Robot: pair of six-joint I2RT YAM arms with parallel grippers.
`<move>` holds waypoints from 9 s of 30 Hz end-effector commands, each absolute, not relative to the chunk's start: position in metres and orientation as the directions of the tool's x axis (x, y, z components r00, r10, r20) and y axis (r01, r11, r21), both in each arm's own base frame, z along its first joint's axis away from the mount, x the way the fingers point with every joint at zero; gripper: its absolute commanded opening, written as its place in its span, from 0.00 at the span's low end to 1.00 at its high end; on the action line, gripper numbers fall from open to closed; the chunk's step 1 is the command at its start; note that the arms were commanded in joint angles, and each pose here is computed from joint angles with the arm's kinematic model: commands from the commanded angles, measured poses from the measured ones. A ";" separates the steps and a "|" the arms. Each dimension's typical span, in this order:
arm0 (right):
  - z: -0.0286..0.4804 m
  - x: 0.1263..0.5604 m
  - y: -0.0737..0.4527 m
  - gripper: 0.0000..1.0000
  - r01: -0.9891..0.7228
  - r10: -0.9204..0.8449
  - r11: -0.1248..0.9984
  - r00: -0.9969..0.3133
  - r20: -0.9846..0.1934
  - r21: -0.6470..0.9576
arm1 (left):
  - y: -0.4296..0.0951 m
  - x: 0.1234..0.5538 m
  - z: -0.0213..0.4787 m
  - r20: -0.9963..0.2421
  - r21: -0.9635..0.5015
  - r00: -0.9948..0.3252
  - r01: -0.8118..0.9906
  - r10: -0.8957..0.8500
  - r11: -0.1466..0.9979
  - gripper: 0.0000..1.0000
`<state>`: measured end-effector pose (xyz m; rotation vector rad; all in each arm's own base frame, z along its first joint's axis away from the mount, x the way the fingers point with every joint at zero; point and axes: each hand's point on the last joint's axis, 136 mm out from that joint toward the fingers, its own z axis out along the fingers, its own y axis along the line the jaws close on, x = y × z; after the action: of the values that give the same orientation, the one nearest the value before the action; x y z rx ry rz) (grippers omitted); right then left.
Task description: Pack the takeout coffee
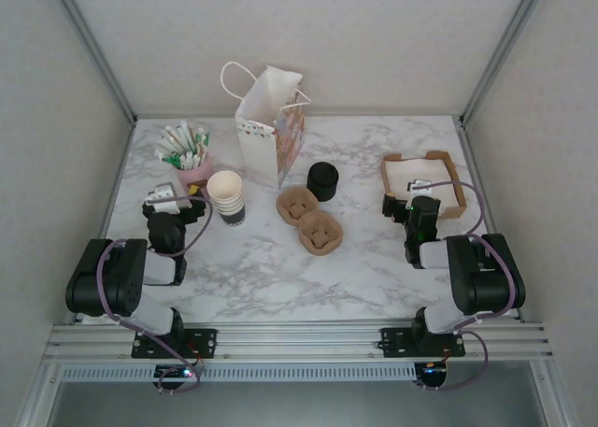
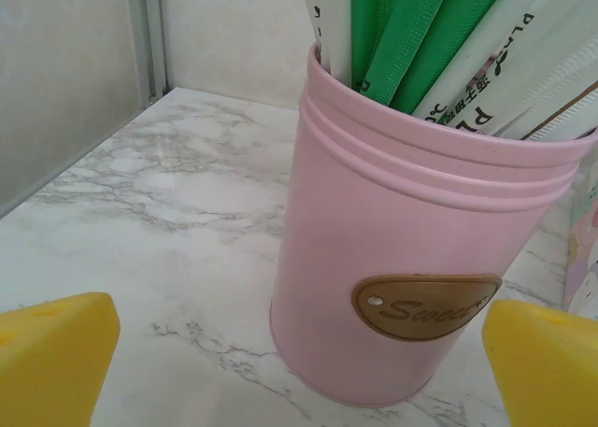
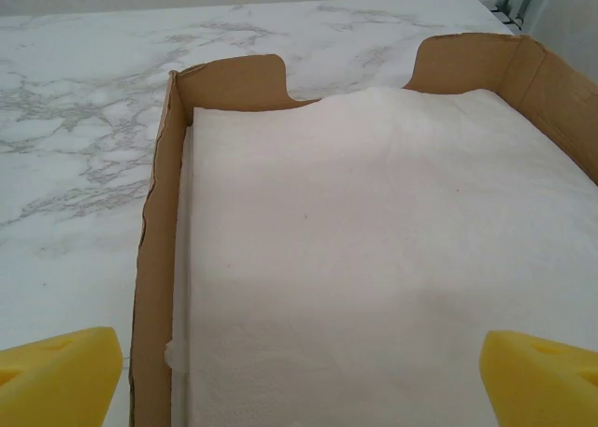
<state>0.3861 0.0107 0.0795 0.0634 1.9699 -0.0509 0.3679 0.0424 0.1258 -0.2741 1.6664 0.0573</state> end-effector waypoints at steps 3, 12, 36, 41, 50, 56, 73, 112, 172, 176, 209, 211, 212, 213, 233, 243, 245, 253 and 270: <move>0.084 0.392 0.009 0.99 0.068 0.018 0.998 -0.380 -0.925 -0.008 | 0.043 0.372 0.131 -0.985 -0.142 -0.070 -0.208 -0.160 0.968 1.00; 0.084 0.392 0.009 0.99 0.068 0.018 0.998 -0.379 -0.925 -0.008 | 0.043 0.372 0.131 -0.985 -0.142 -0.068 -0.206 -0.159 0.968 1.00; 0.094 0.390 0.012 0.99 0.050 0.005 0.999 -0.411 -0.911 -0.017 | 0.040 0.376 0.144 -0.985 -0.125 -0.090 -0.213 -0.147 0.969 0.99; 0.125 0.390 0.013 0.99 0.061 0.010 0.998 -0.385 -0.923 -0.014 | 0.047 0.361 0.162 -0.988 -0.145 -0.020 -0.263 -0.155 0.954 0.99; 0.202 0.358 0.019 0.99 0.062 0.074 0.996 -0.332 -0.940 0.057 | 0.031 0.353 0.205 -0.974 -0.223 0.024 -0.239 -0.224 0.945 1.00; 0.259 0.323 0.021 0.99 0.073 0.213 0.977 -0.329 -0.920 0.200 | 0.006 0.343 0.256 -0.928 -0.373 0.064 -0.169 -0.368 0.912 0.99; 0.270 0.256 0.058 0.99 -0.038 0.312 0.916 -0.558 -0.769 0.399 | 0.009 0.294 0.303 -0.737 -0.661 0.000 -0.209 -0.676 0.721 1.00; 0.203 0.271 0.133 0.93 -0.161 0.261 0.790 -0.784 -0.563 0.591 | -0.064 0.349 0.211 -0.621 -0.169 -0.728 -0.239 -0.292 0.956 0.43; 0.224 0.284 0.276 0.84 -0.330 0.084 0.643 -0.867 -0.492 0.691 | -0.053 0.348 0.219 -0.607 -0.225 -0.729 -0.225 -0.317 0.948 0.00; 0.227 0.287 0.316 0.79 -0.338 0.059 0.583 -0.890 -0.453 0.739 | -0.051 0.346 0.214 -0.596 -0.245 -0.731 -0.227 -0.331 0.943 0.00; 0.187 0.317 0.467 0.50 -0.217 -0.015 0.382 -0.973 -0.229 0.898 | -0.046 0.345 0.206 -0.575 -0.288 -0.737 -0.223 -0.354 0.931 0.00; 0.188 0.317 0.468 0.50 -0.217 -0.013 0.377 -0.973 -0.229 0.901 | -0.046 0.345 0.205 -0.574 -0.287 -0.739 -0.224 -0.354 0.932 0.00; 0.189 0.317 0.468 0.50 -0.217 -0.013 0.372 -0.973 -0.229 0.903 | -0.046 0.345 0.204 -0.573 -0.287 -0.740 -0.223 -0.353 0.932 0.00; 0.189 0.317 0.469 0.50 -0.215 -0.013 0.365 -0.974 -0.225 0.906 | -0.046 0.345 0.204 -0.573 -0.287 -0.740 -0.223 -0.354 0.932 0.00; 0.180 0.319 0.477 0.50 -0.177 -0.008 0.319 -0.983 -0.184 0.931 | -0.046 0.345 0.204 -0.569 -0.290 -0.741 -0.224 -0.356 0.930 0.00; 0.168 0.320 0.477 0.49 -0.147 0.001 0.327 -0.988 -0.155 0.933 | -0.045 0.344 0.207 -0.572 -0.302 -0.733 -0.230 -0.369 0.925 0.00; 0.167 0.321 0.477 0.50 -0.145 0.004 0.330 -0.988 -0.155 0.933 | -0.044 0.344 0.208 -0.575 -0.304 -0.729 -0.233 -0.373 0.924 0.00; 0.161 0.320 0.477 0.51 -0.134 0.006 0.345 -0.989 -0.145 0.929 | -0.045 0.343 0.210 -0.571 -0.344 -0.720 -0.226 -0.394 0.911 0.00; 0.154 0.319 0.476 0.52 -0.129 0.003 0.368 -0.990 -0.140 0.921 | -0.044 0.343 0.212 -0.563 -0.380 -0.717 -0.217 -0.411 0.899 0.00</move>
<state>0.3266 0.4724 0.1632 -0.1033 2.4682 1.7082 0.3425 -0.0426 0.2016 -0.4490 2.4291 -0.3364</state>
